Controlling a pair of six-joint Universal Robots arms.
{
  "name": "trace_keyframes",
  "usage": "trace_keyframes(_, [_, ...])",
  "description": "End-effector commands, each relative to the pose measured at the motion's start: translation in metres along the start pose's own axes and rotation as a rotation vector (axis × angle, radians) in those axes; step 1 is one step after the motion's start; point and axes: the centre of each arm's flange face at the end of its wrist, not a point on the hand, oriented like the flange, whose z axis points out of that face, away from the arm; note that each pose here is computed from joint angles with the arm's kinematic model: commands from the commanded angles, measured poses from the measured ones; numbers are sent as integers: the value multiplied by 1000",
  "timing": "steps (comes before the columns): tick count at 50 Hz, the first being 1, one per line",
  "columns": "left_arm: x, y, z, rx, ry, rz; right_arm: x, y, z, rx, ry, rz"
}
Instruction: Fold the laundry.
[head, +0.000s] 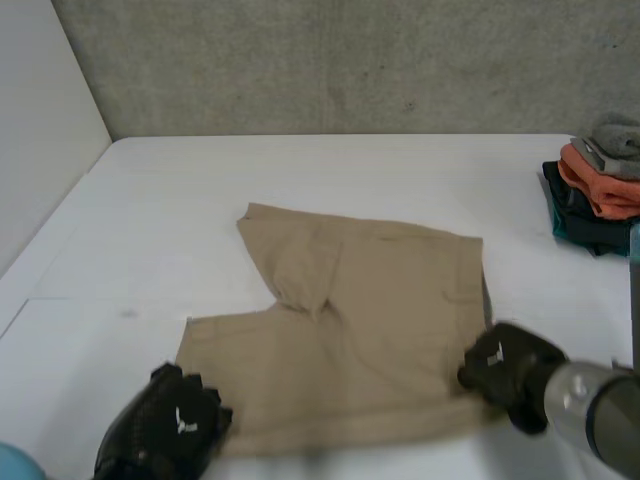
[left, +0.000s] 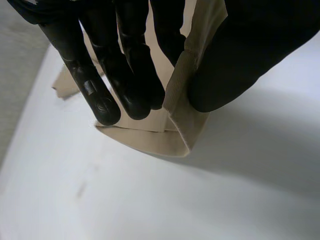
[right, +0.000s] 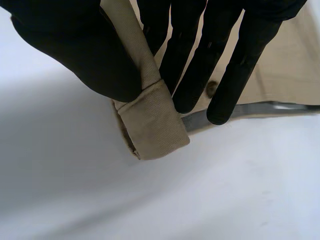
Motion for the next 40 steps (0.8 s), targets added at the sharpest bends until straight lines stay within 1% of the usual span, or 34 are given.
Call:
trace_keyframes(1, [-4,-14,-2,44,0,-29,-11,8,-2,-26,-45,-7])
trace_keyframes(3, [-8,-23,1,78,-12,-28,-9,8,0,-17,-28,-2])
trace_keyframes(4, [-15,-35,4,128,-32,-24,-8,7,1,-10,-20,-3])
trace_keyframes(7, [-25,-52,21,198,-70,-11,-6,6,6,15,14,-7])
trace_keyframes(8, [-33,-60,39,226,-99,-1,-6,6,7,20,22,-9])
trace_keyframes(11, [-47,-70,67,278,-148,15,-4,5,11,44,53,-5])
trace_keyframes(12, [-57,-77,89,321,-179,33,-4,5,12,52,59,1])
trace_keyframes(14, [-61,-84,109,375,-181,50,-5,5,14,65,67,19])
trace_keyframes(15, [-61,-87,120,406,-176,58,-5,5,15,71,69,32])
trace_keyframes(16, [-62,-91,140,460,-153,69,-5,4,16,82,72,62])
trace_keyframes(18, [-63,-98,155,522,-131,80,-6,4,17,93,68,87])
trace_keyframes(19, [-64,-106,170,584,-106,92,-7,4,18,103,62,103])
trace_keyframes(22, [-63,-110,198,634,-60,111,-9,3,19,122,50,117])
trace_keyframes(23, [-63,-109,218,648,-41,115,-10,3,20,133,46,119])
trace_keyframes(27, [-64,-109,256,638,-15,118,-11,2,22,145,42,118])
trace_keyframes(29, [-62,-108,267,620,6,114,-11,2,22,147,46,118])
trace_keyframes(31, [-57,-103,280,586,60,108,-11,2,22,150,49,118])
trace_keyframes(35, [-43,-95,291,545,163,98,-10,3,24,155,59,118])
trace_keyframes(40, [-42,-89,297,517,180,88,-9,3,24,161,66,116])
